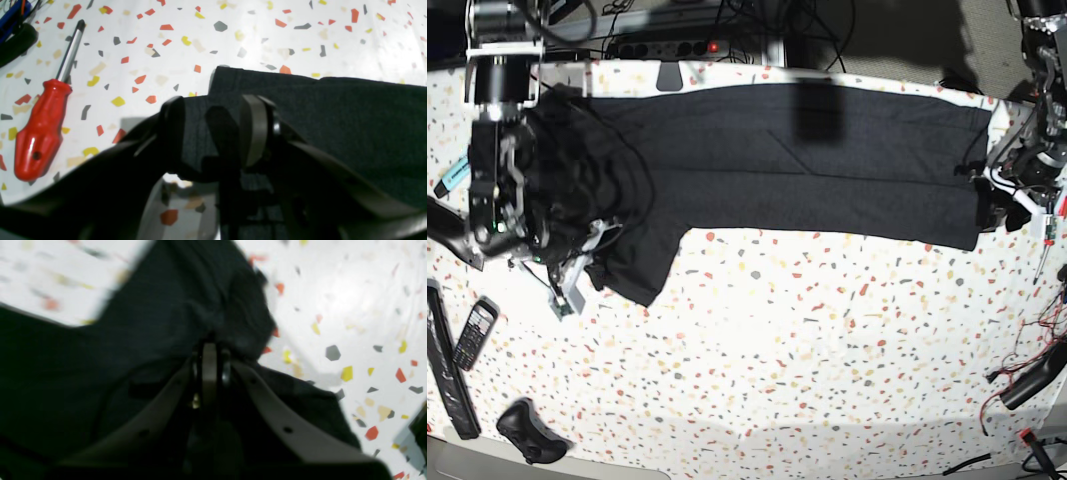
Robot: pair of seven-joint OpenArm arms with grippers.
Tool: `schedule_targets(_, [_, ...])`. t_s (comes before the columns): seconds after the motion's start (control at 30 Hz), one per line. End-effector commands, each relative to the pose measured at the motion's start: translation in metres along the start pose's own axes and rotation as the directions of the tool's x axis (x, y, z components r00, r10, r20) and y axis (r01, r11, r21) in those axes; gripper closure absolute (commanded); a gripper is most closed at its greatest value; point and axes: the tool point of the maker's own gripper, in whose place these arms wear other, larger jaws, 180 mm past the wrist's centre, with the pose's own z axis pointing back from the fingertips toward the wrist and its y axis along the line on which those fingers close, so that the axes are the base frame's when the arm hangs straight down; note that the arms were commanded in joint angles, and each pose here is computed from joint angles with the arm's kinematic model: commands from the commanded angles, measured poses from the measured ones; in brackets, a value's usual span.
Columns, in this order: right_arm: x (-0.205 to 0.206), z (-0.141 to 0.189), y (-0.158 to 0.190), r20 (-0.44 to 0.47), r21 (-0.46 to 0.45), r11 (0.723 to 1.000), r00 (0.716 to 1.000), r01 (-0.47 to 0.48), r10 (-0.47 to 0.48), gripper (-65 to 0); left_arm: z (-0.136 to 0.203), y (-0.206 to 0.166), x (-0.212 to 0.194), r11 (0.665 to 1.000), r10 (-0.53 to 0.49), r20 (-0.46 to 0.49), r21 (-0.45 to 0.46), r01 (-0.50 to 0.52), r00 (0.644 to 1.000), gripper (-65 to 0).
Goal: Fold the T-shirt properly
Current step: 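Grasp the sleeve end with the right gripper and fold it inward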
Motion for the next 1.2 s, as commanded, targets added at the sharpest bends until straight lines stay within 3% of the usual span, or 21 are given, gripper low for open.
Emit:
schedule_targets(0.0, [0.007, 0.010, 0.005, 0.042, 0.002, 1.000, 0.999, -0.026, 0.026, 0.0, 0.002, 0.005, 0.021, 1.000, -0.016, 0.061, 0.006, 0.016, 0.998, -26.0])
schedule_targets(0.17, [-0.009, 0.037, 0.054, 0.077, 0.049, 0.994, 0.993, -0.093, 0.089, 0.0, 0.002, 0.005, 0.021, 1.000, -0.016, 0.061, 0.006, 0.015, 0.998, -26.0])
schedule_targets(0.37, [-0.024, 0.050, 0.100, 0.098, 0.120, 0.990, 0.993, -0.079, 0.068, 0.0, 0.002, 0.005, 0.021, 1.000, -0.016, 0.061, 0.006, 0.015, 0.998, -26.0])
schedule_targets(0.57, [-0.050, 0.053, 0.128, 0.060, 0.193, 0.980, 0.997, -0.051, 0.040, 0.0, 0.002, 0.005, 0.021, 1.000, -0.016, 0.060, 0.006, 0.016, 0.998, -26.0])
schedule_targets(0.77, [-0.060, 0.068, 0.160, 0.081, 0.320, 0.946, 0.997, -0.044, 0.019, 0.0, 0.002, 0.005, 0.021, 1.000, -0.016, 0.060, 0.006, 0.016, 0.998, -26.0])
schedule_targets(0.97, [-0.071, 0.072, 0.166, 0.054, 0.332, 0.942, 0.998, -0.041, 0.025, 0.0, 0.002, 0.005, 0.020, 1.000, -0.016, 0.060, 0.006, 0.015, 0.998, -26.0])
schedule_targets(1.1, [-0.069, 0.073, 0.168, 0.061, 0.340, 0.940, 0.998, -0.036, 0.016, -20.6, 0.002, 0.005, 0.019, 1.000, -0.016, 0.053, 0.006, 0.015, 0.998, -26.0])
schedule_targets(1.17, [-0.067, 0.074, 0.171, 0.069, 0.360, 0.933, 0.998, -0.025, 0.000, -25.5, 0.002, 0.005, 0.018, 1.000, -0.016, 0.047, 0.006, 0.015, 0.999, -26.0])
